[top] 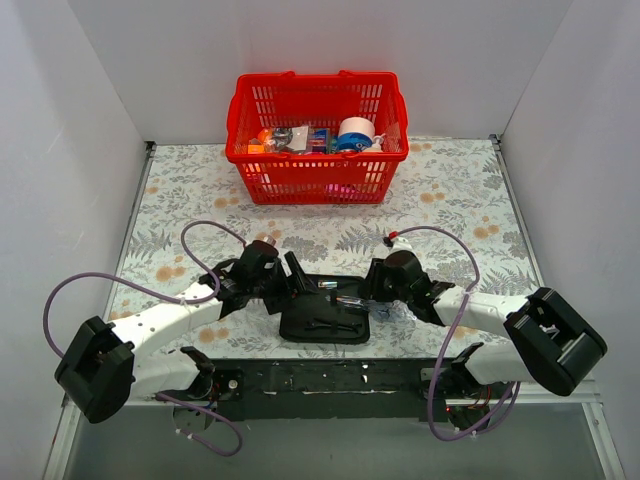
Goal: Sort the hair-cutting tools
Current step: Move the hairdressing tool bag to the center of the board, then adjust the scissors in the hairdressing tool bag.
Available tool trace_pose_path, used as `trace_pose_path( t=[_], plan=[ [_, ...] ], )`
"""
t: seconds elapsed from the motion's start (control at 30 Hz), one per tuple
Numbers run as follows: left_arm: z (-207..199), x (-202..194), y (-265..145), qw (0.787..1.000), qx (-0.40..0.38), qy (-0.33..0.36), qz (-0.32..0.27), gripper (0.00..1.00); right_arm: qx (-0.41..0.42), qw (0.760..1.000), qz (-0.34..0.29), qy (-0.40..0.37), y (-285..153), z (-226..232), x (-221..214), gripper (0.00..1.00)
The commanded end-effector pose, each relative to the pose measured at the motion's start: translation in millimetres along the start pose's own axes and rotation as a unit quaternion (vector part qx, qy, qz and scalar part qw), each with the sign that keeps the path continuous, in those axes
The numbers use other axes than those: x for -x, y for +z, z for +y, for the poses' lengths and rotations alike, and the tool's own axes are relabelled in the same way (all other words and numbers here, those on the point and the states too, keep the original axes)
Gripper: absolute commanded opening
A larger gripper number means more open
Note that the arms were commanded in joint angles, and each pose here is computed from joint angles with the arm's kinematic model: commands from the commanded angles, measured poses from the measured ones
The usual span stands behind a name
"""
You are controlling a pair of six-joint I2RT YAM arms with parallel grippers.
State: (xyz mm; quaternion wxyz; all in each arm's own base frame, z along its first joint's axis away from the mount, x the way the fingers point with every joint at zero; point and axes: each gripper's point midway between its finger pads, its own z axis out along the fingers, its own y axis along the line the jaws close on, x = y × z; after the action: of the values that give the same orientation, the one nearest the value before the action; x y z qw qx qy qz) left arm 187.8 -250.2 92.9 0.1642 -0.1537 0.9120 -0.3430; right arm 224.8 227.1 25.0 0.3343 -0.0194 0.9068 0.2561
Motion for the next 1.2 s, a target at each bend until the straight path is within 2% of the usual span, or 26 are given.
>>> trace_pose_path(
  t=[0.0, 0.17, 0.37, 0.47, 0.6, 0.73, 1.0, 1.17],
  plan=[
    [14.9, -12.9, -2.4, 0.999, 0.025, -0.032, 0.016, 0.72, -0.040, 0.999, 0.033, -0.011, 0.0, -15.8, -18.2, 0.43],
    [44.2, -26.9, 3.6, 0.996, 0.057, -0.055, 0.030, 0.72, -0.058, 0.997, 0.026, -0.035, -4.1, -17.7, -8.8, 0.48],
    [66.1, -35.0, 11.0, 0.995, 0.074, -0.062, 0.032, 0.73, -0.095, 0.992, -0.021, -0.082, -20.5, -21.0, 27.2, 0.53],
    [76.6, -38.9, 16.3, 0.993, 0.087, -0.063, 0.038, 0.73, -0.120, 0.986, -0.020, -0.114, -34.5, -28.8, 34.4, 0.58],
    [85.0, -42.6, 19.8, 0.992, 0.096, -0.063, 0.042, 0.73, -0.137, 0.979, 0.002, -0.148, -53.6, -38.6, 30.6, 0.60],
    [86.8, -40.5, 20.3, 0.993, 0.099, -0.057, 0.035, 0.73, -0.120, 0.979, 0.016, -0.166, -70.2, -35.8, 26.2, 0.63],
    [82.6, -38.6, 21.2, 0.993, 0.099, -0.048, 0.038, 0.73, -0.098, 0.986, 0.030, -0.131, -94.6, -34.9, 8.3, 0.74],
    [81.1, -37.8, 21.3, 0.994, 0.097, -0.046, 0.039, 0.73, -0.073, 0.992, 0.033, -0.101, -99.4, -29.0, -3.0, 0.75]
  ],
)
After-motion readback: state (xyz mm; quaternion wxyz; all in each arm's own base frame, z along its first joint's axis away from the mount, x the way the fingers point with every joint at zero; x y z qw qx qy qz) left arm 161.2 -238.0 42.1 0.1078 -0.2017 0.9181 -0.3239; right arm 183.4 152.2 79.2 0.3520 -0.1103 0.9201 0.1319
